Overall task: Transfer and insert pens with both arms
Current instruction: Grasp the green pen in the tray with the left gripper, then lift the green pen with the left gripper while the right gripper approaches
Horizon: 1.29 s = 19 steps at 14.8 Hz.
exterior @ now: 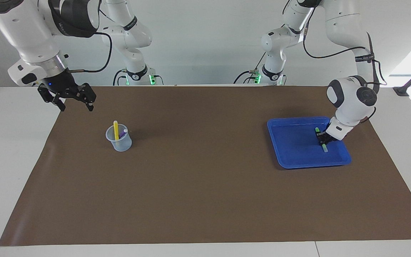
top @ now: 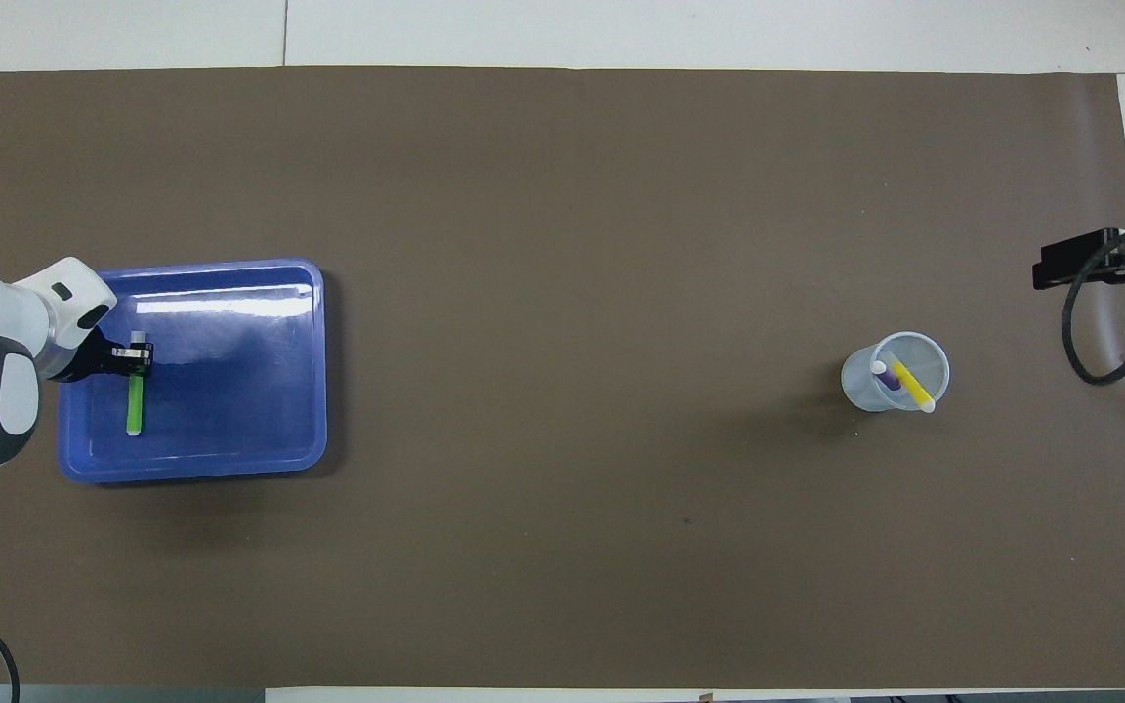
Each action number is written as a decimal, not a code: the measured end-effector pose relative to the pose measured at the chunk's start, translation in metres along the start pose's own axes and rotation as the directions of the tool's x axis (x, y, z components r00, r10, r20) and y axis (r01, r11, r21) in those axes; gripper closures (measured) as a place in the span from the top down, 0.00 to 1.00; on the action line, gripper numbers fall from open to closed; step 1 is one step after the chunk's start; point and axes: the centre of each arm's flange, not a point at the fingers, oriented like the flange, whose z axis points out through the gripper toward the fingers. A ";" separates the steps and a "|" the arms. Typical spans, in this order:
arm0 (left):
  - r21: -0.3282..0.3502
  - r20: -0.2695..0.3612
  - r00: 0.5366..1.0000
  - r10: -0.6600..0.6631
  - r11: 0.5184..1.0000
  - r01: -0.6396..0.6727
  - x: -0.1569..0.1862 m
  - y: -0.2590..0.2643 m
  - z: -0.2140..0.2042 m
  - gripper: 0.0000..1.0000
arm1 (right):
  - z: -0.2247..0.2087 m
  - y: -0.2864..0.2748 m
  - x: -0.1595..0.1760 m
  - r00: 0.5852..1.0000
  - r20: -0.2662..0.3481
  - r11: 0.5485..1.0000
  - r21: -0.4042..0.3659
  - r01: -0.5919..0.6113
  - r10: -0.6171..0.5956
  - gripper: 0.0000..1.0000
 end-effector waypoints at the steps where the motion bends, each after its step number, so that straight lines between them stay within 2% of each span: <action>1: 0.000 0.003 1.000 -0.001 1.000 0.001 0.000 -0.001 0.000 0.16 | -0.001 -0.006 -0.002 1.000 0.007 1.000 0.000 -0.006 0.006 1.00; 9: -0.006 0.081 0.996 -0.023 1.000 0.024 0.014 -0.010 -0.035 0.16 | -0.005 -0.016 -0.008 1.000 0.022 1.000 0.000 -0.010 0.010 1.00; 13: -0.055 0.119 0.985 -0.125 0.990 0.132 0.019 -0.009 -0.057 0.16 | -0.004 -0.020 -0.008 1.000 0.025 1.000 0.000 -0.006 0.006 1.00; 16: -0.112 0.183 0.926 -0.330 0.929 0.353 0.025 0.020 -0.094 0.16 | -0.004 -0.026 -0.009 0.999 0.034 1.000 -0.001 -0.013 0.013 1.00; 19: -0.167 0.245 0.800 -0.548 0.789 0.592 0.022 0.078 -0.140 0.16 | -0.004 -0.026 -0.009 0.999 0.036 1.000 -0.001 -0.014 0.014 1.00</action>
